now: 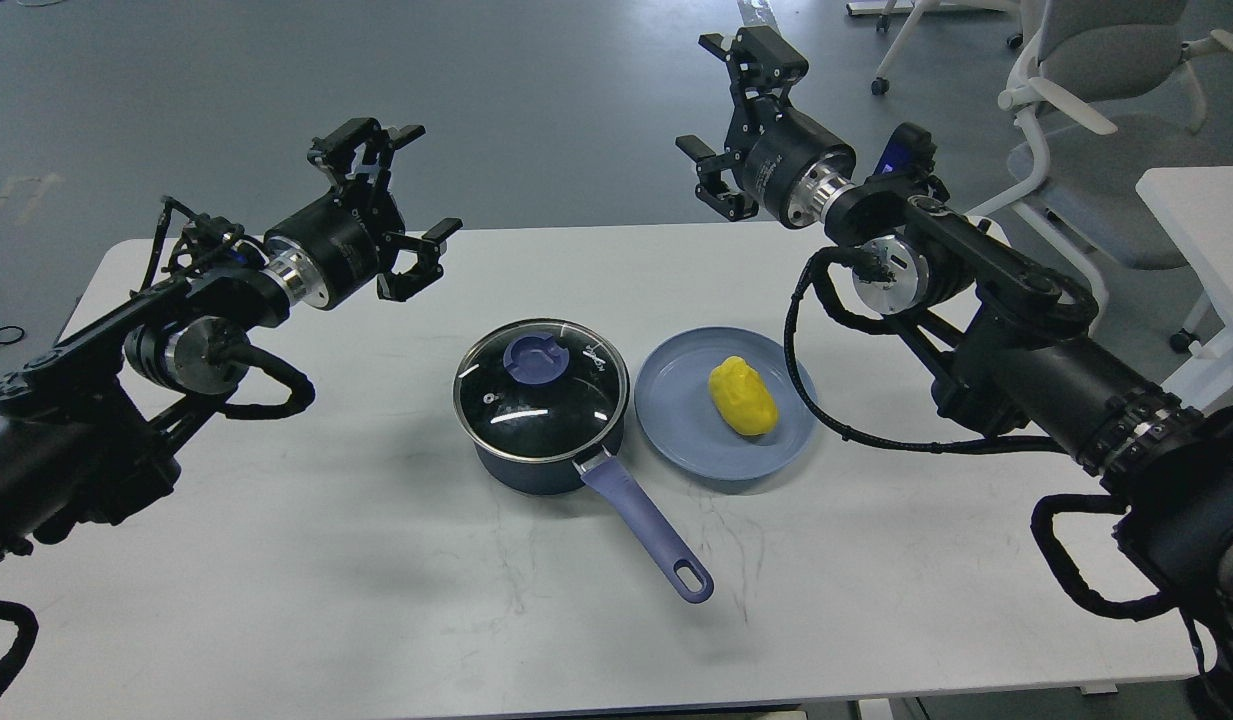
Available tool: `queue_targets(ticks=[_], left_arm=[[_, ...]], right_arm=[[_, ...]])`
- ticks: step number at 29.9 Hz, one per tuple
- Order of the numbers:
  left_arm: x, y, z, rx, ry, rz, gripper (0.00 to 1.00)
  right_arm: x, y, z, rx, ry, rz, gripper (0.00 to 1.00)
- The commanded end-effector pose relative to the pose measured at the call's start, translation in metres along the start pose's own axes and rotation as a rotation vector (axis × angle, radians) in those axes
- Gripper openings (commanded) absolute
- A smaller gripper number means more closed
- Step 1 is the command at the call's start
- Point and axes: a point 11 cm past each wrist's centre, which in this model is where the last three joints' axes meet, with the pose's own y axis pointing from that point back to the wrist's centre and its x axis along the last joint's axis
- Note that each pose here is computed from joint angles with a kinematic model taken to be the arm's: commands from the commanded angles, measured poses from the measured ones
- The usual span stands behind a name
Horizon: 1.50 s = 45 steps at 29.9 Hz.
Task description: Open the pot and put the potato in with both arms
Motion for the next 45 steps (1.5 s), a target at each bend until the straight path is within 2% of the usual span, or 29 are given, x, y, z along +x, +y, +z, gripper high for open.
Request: queue_targets(ticks=[1, 15, 45], left_arm=[[-0.003, 0.003, -0.006, 0.009, 0.007, -0.004, 0.98], [0.001, 0.002, 0.007, -0.015, -0.004, 0.008, 0.98], [0.005, 0.0, 0.001, -0.013, 0.005, 0.035, 0.98]], right_arm=[[-0.002, -0.002, -0.004, 0.002, 0.01, -0.004, 1.0], [-0.002, -0.002, -0.004, 0.0, 0.009, 0.004, 1.0], [0.005, 0.005, -0.007, 0.008, -0.003, 0.01, 1.0]])
